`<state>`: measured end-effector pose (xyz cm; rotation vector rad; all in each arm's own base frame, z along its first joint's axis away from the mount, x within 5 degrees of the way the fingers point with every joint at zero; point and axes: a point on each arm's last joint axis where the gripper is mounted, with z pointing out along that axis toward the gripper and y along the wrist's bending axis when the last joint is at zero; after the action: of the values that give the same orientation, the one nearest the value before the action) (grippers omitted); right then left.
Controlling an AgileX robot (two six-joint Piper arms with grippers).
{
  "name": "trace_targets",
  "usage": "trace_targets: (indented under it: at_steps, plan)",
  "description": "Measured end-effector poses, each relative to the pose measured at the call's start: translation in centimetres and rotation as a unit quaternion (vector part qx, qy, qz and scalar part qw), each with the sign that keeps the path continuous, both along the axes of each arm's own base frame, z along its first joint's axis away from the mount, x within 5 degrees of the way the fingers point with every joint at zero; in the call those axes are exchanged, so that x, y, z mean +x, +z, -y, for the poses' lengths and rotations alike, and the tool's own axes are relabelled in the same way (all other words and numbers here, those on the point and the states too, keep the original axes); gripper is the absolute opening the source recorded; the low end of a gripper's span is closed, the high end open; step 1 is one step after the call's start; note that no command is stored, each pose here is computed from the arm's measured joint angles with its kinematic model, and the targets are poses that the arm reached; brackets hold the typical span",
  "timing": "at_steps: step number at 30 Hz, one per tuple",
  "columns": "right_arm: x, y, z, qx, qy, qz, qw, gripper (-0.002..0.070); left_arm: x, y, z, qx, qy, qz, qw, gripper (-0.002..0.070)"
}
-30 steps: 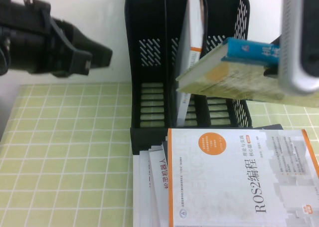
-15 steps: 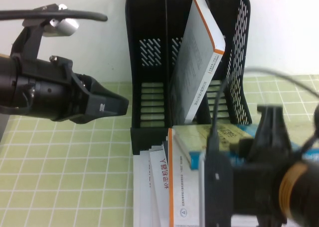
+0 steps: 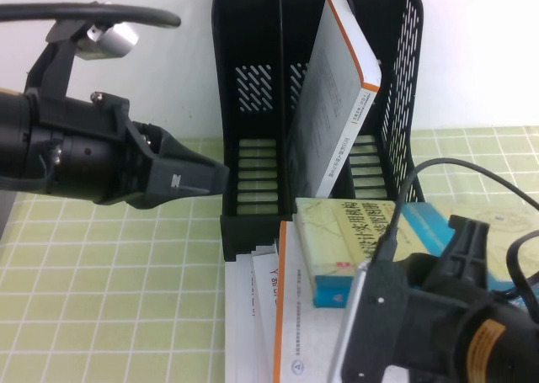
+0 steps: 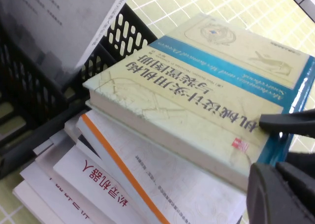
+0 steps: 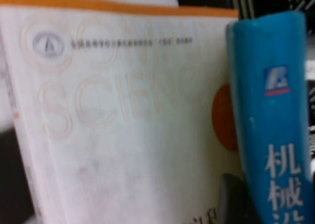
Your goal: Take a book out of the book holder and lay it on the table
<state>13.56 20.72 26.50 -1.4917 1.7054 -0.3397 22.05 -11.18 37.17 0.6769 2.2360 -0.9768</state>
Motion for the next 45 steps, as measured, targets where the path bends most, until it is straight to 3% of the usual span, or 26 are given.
trace_targets:
  at_steps: [9,16,18,22,25,29,34,40,45]
  plan:
    - [-0.6,1.8,-2.2,0.101,0.003,-0.079,0.992,0.0441,0.0,0.0,0.0,0.002,-0.004,0.003,1.0,-0.0003]
    - [-1.2,6.1,-2.9,0.093,0.025,-0.12,0.988,0.0442,0.0,0.0,0.0,0.004,-0.007,0.006,1.0,-0.0003]
    - [-1.4,8.6,-2.4,0.095,0.039,-0.111,0.988,0.0377,-0.3,0.1,-0.1,0.006,-0.008,0.014,1.0,-0.0003]
    - [-2.5,13.7,0.5,0.107,0.064,-0.08,0.989,0.0099,-2.2,1.6,-0.7,0.017,-0.004,0.053,0.998,-0.0003]
    - [-3.6,16.2,3.8,0.128,0.065,-0.063,0.988,0.0028,-4.9,3.2,-1.8,0.043,0.015,0.096,0.994,-0.0003]
    - [-5.3,17.6,8.4,0.167,0.047,-0.06,0.983,0.0005,-9.9,4.2,-3.9,0.072,0.067,0.153,0.983,-0.0003]
    - [-7.1,15.7,12.8,0.246,0.017,-0.076,0.966,0.0,-16.5,1.1,-6.8,0.075,0.164,0.209,0.961,-0.0003]
    - [-6.9,9.7,12.0,0.366,0.011,-0.07,0.928,-0.0001,-18.9,-5.7,-8.0,-0.017,0.26,0.253,0.932,-0.0003]
    - [-5.3,4.2,10.8,0.372,-0.076,-0.075,0.922,-0.0001,-17.8,-10.9,-8.0,0.001,0.271,0.21,0.939,-0.0003]
